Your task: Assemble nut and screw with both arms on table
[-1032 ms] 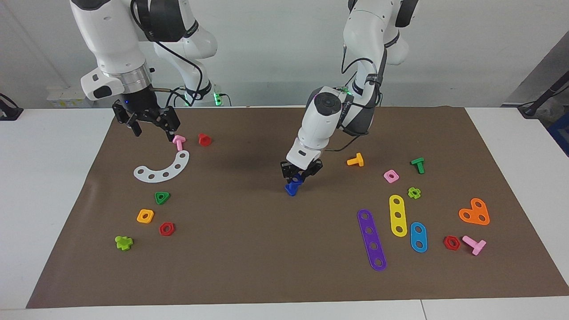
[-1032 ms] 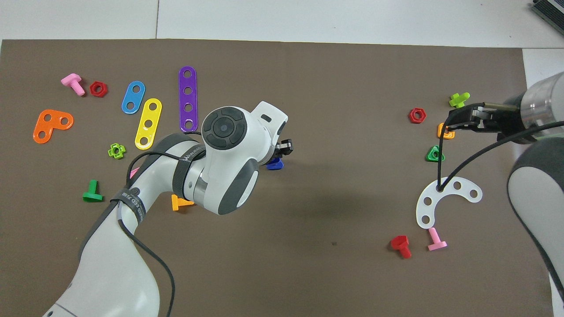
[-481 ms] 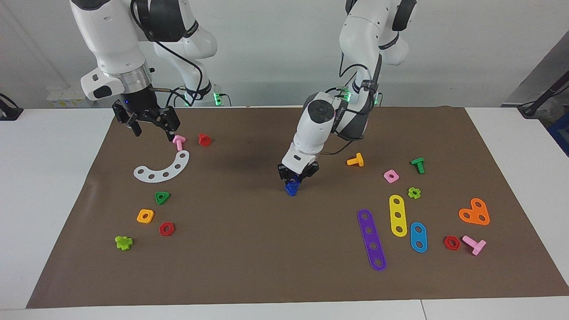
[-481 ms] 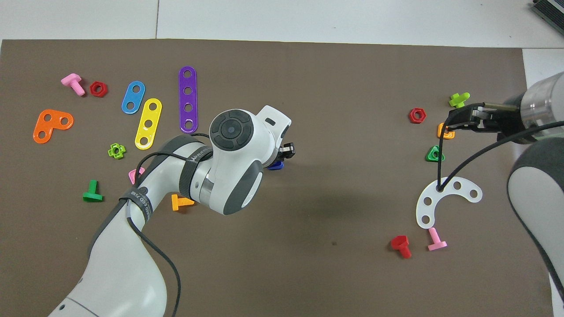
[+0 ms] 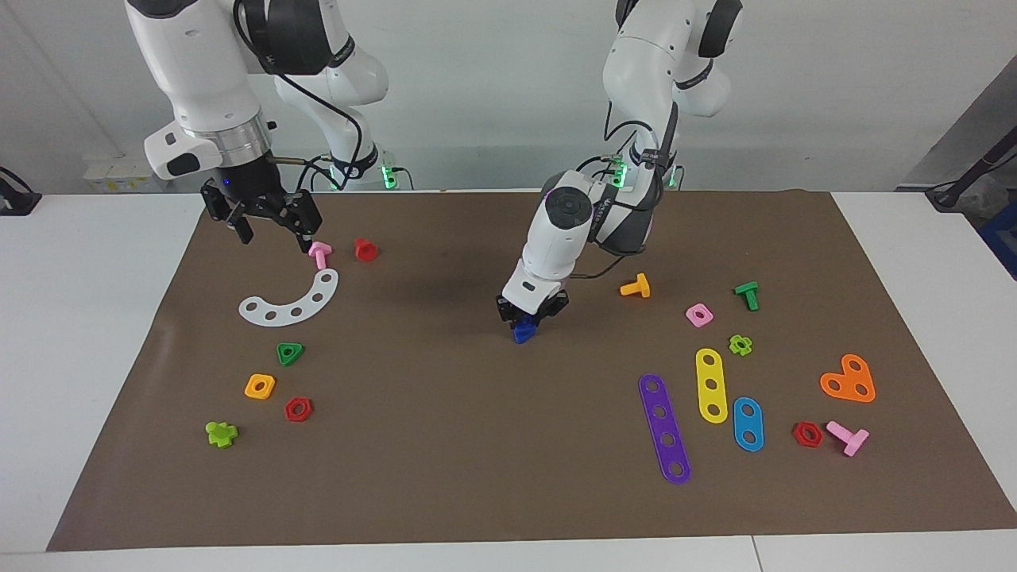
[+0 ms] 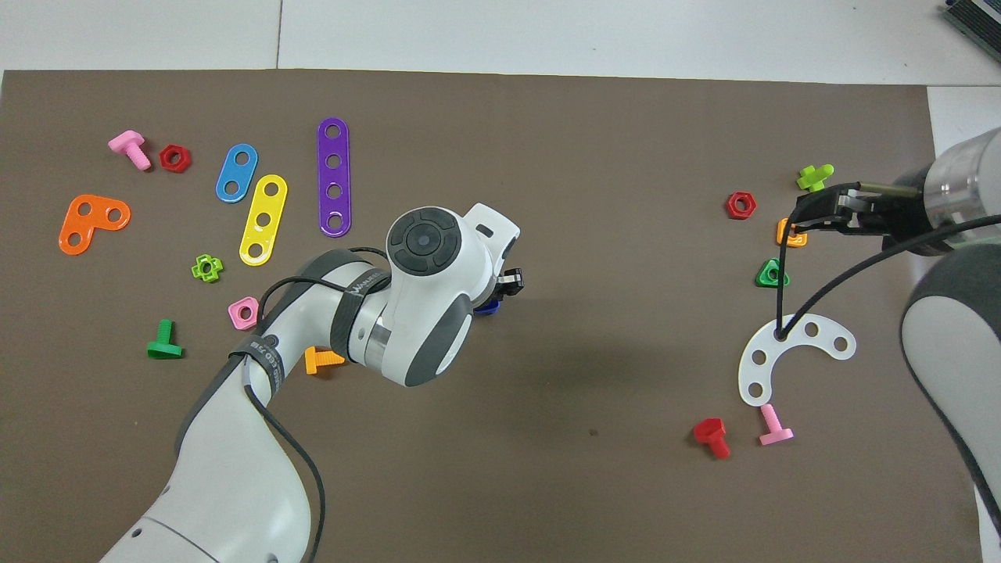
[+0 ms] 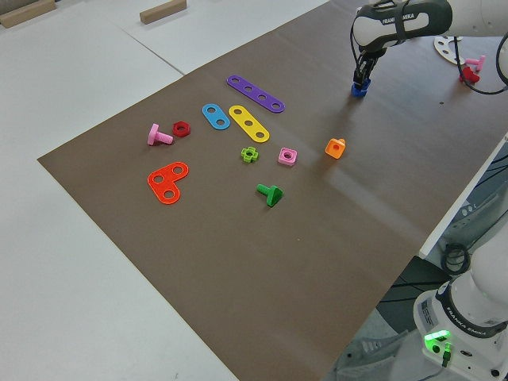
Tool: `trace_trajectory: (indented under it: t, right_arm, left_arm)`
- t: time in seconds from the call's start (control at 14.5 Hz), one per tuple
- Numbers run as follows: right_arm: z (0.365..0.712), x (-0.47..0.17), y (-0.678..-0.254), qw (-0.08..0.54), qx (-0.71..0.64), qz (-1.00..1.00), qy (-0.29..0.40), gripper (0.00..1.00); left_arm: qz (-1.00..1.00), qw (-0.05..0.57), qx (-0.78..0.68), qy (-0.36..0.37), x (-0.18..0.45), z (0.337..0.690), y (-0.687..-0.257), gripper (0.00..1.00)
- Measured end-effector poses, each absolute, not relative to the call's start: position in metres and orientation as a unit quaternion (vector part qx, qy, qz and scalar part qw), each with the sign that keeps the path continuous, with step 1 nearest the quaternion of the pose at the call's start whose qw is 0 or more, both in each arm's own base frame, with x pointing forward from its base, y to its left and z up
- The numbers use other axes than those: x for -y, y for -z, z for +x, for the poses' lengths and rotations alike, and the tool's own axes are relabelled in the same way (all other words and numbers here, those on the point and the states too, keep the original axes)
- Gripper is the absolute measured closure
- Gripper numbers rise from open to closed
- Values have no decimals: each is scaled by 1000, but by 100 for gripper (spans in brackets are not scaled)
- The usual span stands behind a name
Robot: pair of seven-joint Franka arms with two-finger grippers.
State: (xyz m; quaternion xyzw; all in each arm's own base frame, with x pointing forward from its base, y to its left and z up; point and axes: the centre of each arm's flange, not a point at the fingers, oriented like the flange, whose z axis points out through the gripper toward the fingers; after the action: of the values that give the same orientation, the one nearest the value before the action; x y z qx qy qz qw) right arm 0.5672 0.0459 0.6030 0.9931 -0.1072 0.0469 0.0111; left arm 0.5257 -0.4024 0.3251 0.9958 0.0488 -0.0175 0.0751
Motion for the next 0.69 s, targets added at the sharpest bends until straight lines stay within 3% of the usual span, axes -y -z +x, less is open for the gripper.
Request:
trace_trajectory:
  t: [0.07,0.34,0.41,0.69]
  right_arm:
    - [567,-46,-603,11,107,993,-47,0]
    - [567,-46,-603,11,107,993,-47,0]
    - [567,-46,-603,11,107,993,-47,0]
    - [567,-46,-603,11,107,993,-47,0]
  left_arm:
    - [996,70,-43,13,402,526,-325,50]
    - [997,63,-38,7,400,531,-332,7]
    - [997,58,-41,12,397,535,-338,0]
    - [997,44,-45,34,321,586,-406,0]
